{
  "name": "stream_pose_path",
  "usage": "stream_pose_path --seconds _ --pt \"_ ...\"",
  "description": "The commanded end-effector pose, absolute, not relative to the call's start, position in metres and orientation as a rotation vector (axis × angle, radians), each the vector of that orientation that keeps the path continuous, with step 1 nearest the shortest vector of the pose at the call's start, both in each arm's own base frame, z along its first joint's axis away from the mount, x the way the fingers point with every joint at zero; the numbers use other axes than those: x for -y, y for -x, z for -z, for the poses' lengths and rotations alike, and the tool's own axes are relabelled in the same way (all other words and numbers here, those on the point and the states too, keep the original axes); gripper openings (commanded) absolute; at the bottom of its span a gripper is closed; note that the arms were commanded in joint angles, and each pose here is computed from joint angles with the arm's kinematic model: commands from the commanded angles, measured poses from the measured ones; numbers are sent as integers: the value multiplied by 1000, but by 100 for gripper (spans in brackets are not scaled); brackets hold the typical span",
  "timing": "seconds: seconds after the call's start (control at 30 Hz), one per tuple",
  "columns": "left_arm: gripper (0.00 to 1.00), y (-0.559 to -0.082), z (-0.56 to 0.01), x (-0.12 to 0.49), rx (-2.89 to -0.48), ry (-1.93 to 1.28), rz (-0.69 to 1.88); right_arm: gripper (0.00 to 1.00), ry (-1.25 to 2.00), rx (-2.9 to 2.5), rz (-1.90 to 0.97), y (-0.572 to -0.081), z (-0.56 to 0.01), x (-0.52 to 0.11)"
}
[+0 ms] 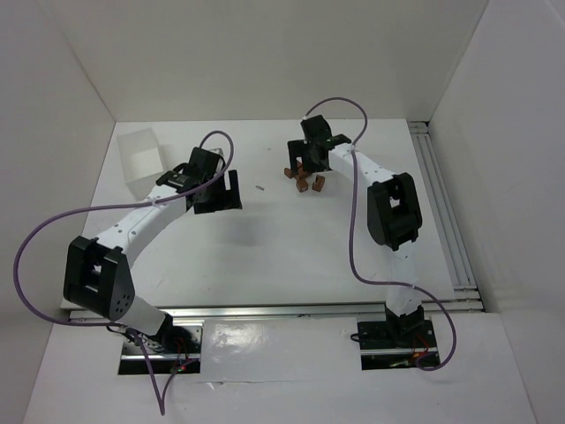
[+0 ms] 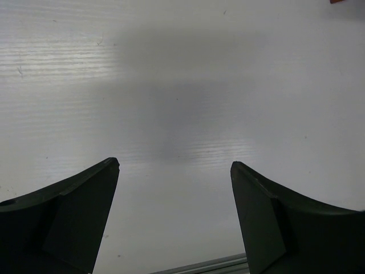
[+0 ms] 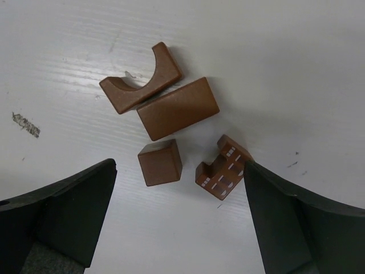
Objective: Build the wood block tower
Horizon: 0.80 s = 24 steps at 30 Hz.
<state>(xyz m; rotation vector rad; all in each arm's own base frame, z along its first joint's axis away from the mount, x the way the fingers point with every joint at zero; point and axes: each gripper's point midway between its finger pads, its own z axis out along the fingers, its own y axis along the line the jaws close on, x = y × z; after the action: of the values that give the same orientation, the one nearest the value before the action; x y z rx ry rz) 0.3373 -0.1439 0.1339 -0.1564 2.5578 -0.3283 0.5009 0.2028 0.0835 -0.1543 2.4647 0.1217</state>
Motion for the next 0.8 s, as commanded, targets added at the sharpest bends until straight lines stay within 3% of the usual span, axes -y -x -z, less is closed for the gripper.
stream_pose_path --seconds 0.0,0.6,0.77 --pt "92 -347 -149 140 -2496 181 304 100 352 -2339 -166 -520 -105 -212" --pt "92 -352 -138 136 -2521 198 274 100 480 -2365 -107 -543 -68 -207" --pt "92 -350 -137 135 -2530 199 270 91 472 -2360 -125 -549 -60 -212"
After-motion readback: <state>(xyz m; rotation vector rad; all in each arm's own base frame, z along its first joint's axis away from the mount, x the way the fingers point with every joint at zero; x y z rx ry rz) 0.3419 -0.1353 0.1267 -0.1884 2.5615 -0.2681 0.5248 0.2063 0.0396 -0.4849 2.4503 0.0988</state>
